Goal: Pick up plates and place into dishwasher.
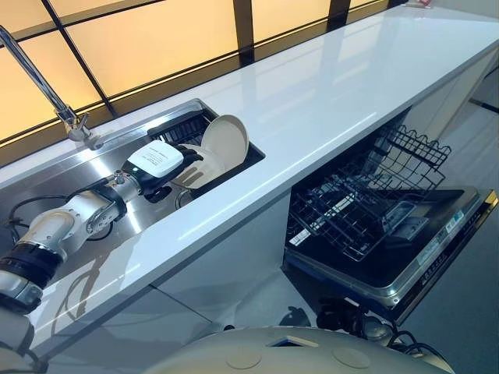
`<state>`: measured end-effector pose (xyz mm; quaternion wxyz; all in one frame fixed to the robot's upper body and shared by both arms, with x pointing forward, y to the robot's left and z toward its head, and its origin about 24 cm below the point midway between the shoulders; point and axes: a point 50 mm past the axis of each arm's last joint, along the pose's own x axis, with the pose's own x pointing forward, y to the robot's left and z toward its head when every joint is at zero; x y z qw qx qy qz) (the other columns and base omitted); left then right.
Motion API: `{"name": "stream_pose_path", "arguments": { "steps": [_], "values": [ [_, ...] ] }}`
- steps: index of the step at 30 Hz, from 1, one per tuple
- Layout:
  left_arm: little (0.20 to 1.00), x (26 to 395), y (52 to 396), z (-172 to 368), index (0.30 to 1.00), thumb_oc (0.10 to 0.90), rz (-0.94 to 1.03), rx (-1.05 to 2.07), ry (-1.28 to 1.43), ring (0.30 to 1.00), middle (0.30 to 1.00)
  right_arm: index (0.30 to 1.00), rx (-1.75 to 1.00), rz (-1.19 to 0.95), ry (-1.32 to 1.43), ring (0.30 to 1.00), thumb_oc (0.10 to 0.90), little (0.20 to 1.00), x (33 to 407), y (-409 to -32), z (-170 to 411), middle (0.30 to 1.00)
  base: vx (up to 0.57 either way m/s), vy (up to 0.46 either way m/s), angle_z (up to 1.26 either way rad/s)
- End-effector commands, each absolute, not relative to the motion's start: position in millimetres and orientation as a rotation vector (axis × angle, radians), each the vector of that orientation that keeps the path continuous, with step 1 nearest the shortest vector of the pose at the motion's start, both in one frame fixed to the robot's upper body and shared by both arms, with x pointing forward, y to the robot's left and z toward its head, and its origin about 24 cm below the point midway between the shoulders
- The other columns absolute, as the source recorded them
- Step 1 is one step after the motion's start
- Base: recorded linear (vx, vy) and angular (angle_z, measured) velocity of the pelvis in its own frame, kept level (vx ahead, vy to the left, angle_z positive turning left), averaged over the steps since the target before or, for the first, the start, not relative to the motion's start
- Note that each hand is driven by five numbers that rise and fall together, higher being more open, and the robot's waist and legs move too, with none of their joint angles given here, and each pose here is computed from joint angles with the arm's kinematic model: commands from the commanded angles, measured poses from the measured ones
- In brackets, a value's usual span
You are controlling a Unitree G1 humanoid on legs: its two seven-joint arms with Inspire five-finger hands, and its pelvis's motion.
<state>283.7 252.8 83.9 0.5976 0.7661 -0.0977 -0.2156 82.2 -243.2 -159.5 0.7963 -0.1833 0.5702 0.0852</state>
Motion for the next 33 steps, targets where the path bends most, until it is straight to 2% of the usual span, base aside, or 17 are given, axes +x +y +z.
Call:
{"name": "stream_pose_path", "arguments": {
  "steps": [1,2,3,4,9,19,27,33],
  "values": [
    [0.9,326.7,262.1,165.0,0.9,0.8,-0.123,1.841,-0.391,0.9,0.9,0.9,-0.456,0.22,1.28,0.9,0.8,0.9,73.6,-253.8,-159.2,0.9,0.0,0.0,0.0],
    [0.812,328.1,264.2,163.5,0.825,0.712,-0.11,1.855,-0.37,0.825,0.825,0.9,-0.456,0.222,1.28,0.9,0.8,0.9,74.3,-253.2,-159.2,0.9,0.0,0.0,0.0],
    [0.367,328.9,266.5,162.7,0.444,0.267,-0.098,1.86,-0.354,0.444,0.444,0.9,-0.457,0.223,1.281,0.9,0.8,0.9,74.2,-253.1,-159.3,0.9,0.0,0.0,0.0],
    [0.2,329.8,268.7,160.8,0.3,0.1,-0.099,1.868,-0.335,0.3,0.3,0.9,-0.458,0.223,1.281,0.9,0.8,0.9,74.0,-253.1,-159.3,0.9,0.0,0.0,0.0],
    [0.2,333.4,278.7,158.9,0.3,0.1,-0.041,1.925,-0.272,0.3,0.3,0.9,-0.457,0.218,1.282,0.9,0.8,0.9,74.6,-252.9,-159.4,0.9,0.01,0.0,-0.06],
    [0.2,331.8,290.2,186.8,0.3,0.1,0.074,2.007,-0.35,0.3,0.3,0.9,-0.461,0.219,1.284,0.9,0.8,0.9,73.4,-255.0,-158.9,0.9,0.0,0.001,-0.01],
    [0.2,319.7,297.3,263.3,0.3,0.1,0.331,1.879,-0.587,0.3,0.3,0.9,-0.469,0.208,1.275,0.9,0.8,0.9,70.6,-256.6,-158.7,0.9,0.0,0.0,0.0],
    [0.2,303.1,291.0,298.7,0.3,0.1,0.454,1.736,-0.777,0.3,0.3,0.9,-0.456,0.188,1.281,0.9,0.8,0.9,65.8,-254.2,-160.4,0.9,0.0,0.0,0.0]
  ]
}}
